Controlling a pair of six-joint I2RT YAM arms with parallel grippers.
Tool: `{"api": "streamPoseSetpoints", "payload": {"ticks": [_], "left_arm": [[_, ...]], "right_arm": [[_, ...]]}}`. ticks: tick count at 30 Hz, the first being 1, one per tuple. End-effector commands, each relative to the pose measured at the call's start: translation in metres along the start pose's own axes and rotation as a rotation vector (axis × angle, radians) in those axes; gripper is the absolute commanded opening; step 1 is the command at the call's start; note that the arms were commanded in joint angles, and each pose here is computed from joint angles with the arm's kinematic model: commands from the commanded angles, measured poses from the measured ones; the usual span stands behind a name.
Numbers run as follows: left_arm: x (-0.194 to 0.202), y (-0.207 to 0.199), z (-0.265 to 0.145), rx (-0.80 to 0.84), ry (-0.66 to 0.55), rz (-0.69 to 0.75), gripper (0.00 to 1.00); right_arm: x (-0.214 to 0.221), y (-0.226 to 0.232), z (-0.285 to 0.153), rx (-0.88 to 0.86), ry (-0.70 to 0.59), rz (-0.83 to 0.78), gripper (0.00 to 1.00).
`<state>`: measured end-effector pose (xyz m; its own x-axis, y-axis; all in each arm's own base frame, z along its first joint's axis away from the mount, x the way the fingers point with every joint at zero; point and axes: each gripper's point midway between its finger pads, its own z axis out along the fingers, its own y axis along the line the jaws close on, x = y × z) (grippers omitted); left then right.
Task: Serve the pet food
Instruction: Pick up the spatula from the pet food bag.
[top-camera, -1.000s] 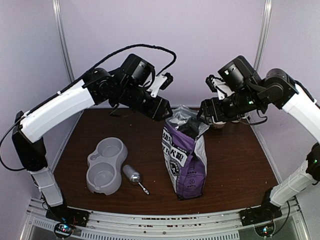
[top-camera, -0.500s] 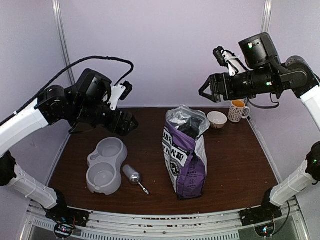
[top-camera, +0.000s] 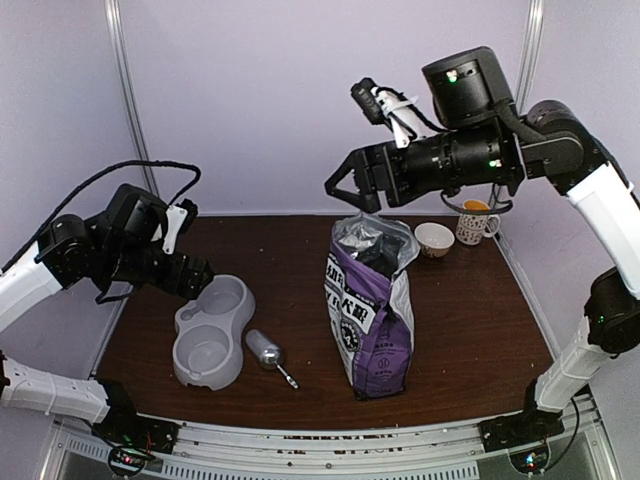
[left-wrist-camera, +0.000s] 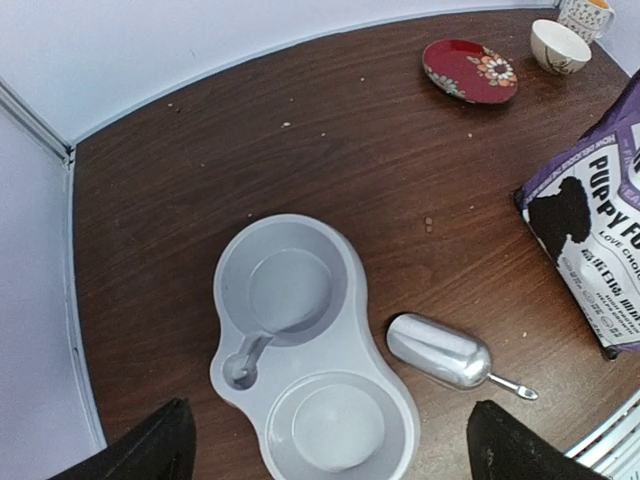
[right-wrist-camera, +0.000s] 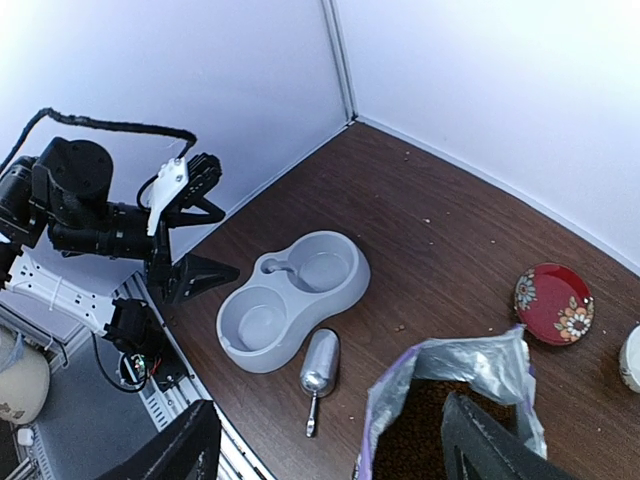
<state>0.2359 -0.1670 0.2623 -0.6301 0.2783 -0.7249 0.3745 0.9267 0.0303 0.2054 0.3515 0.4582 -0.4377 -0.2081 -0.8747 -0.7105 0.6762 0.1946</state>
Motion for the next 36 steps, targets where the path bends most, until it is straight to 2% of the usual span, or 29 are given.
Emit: {"api": "streamPoseSetpoints", "payload": {"ticks": [1, 11, 17, 29, 36], "left_arm": [[0.011, 0.014, 0.002, -0.047, 0.004, -0.010, 0.98], [0.033, 0.021, 0.001, -0.052, 0.013, -0.003, 0.98], [0.040, 0.024, -0.006, -0.040, -0.016, -0.004, 0.98], [0.053, 0.025, -0.003, -0.027, -0.034, -0.004, 0.98], [0.058, 0.025, 0.004, -0.030, -0.044, 0.005, 0.98]], "right_arm": [[0.002, 0.032, 0.022, -0.045, 0.011, -0.049, 0.78], [0.048, 0.074, 0.092, -0.110, 0.147, -0.056, 0.77], [0.080, 0.084, 0.131, -0.103, 0.235, -0.063, 0.76], [0.149, 0.062, 0.191, 0.014, 0.418, -0.101, 0.77], [0.188, 0.027, 0.217, 0.080, 0.535, -0.024, 0.79]]}}
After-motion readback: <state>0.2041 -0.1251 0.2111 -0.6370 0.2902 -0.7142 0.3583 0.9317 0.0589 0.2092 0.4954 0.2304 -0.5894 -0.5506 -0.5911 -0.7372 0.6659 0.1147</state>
